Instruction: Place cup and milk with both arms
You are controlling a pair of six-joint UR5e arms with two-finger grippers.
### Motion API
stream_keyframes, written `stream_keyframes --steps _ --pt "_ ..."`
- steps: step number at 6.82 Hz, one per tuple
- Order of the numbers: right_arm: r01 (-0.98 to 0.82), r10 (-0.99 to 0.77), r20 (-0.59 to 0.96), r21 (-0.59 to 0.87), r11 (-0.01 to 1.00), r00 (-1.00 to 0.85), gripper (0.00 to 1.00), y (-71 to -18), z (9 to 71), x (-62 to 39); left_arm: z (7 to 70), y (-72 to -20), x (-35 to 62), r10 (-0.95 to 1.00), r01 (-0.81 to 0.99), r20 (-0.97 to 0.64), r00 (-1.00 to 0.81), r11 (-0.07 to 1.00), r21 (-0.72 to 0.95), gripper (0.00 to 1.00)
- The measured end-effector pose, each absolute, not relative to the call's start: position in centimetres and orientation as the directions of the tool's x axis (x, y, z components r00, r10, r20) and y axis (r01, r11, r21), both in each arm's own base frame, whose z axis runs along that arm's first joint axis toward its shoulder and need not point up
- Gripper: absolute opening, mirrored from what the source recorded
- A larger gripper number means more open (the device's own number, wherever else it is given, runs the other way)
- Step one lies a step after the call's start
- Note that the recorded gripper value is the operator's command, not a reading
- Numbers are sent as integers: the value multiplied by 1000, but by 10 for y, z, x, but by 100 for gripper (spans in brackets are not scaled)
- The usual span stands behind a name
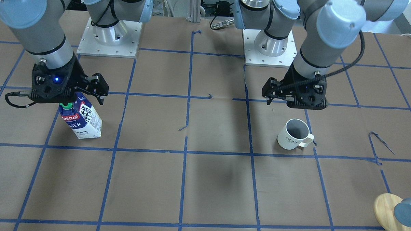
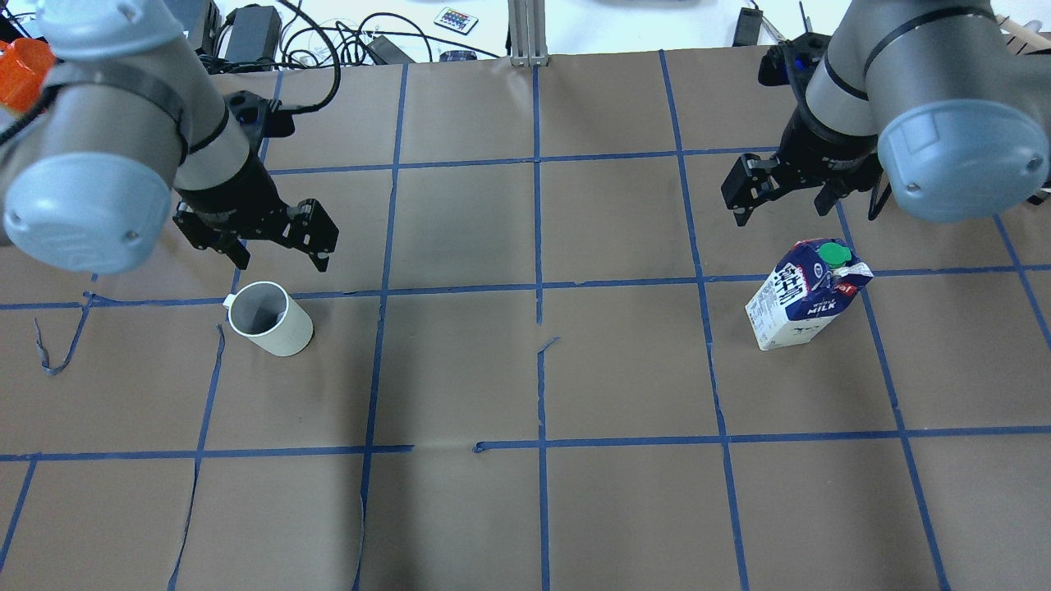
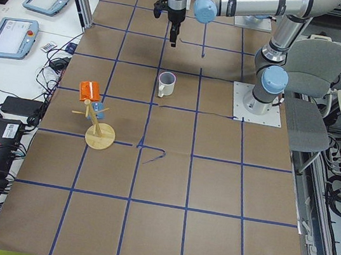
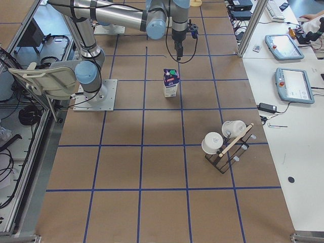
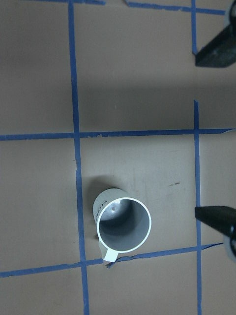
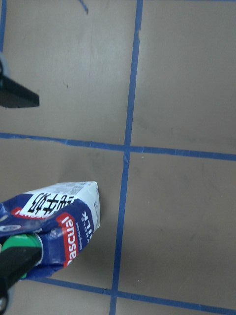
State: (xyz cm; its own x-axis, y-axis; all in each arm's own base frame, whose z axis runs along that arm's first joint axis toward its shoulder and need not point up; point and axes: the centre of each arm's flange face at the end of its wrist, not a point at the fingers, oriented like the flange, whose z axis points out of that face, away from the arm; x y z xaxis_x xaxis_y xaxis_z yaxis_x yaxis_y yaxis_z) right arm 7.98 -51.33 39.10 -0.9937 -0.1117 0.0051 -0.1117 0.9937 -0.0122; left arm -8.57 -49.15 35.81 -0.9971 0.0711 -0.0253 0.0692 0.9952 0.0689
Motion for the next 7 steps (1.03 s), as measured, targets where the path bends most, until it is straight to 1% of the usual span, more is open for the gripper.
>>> stream_keyframes --steps 1,2,3,4,5,7 --pt "-129 -129 -3 3 992 -992 100 -514 379 52 313 -482 -67 103 101 -22 -994 993 66 100" --pt "-135 -134 -13 20 991 -991 100 -512 369 32 283 -475 -56 121 119 -19 -993 991 66 97" --pt "-133 -133 -20 42 990 -991 100 -507 356 23 266 -475 -51 127 126 -17 -992 990 71 73" --pt "-132 -131 -23 60 989 -991 100 -503 346 20 256 -477 -49 130 128 -17 -991 989 71 34" --pt "-131 -130 -22 62 989 -991 96 -501 342 19 249 -480 -48 131 129 -16 -991 989 72 0" --pt "-132 -132 -14 44 990 -991 78 -501 337 18 240 -484 -48 132 130 -14 -991 989 74 0"
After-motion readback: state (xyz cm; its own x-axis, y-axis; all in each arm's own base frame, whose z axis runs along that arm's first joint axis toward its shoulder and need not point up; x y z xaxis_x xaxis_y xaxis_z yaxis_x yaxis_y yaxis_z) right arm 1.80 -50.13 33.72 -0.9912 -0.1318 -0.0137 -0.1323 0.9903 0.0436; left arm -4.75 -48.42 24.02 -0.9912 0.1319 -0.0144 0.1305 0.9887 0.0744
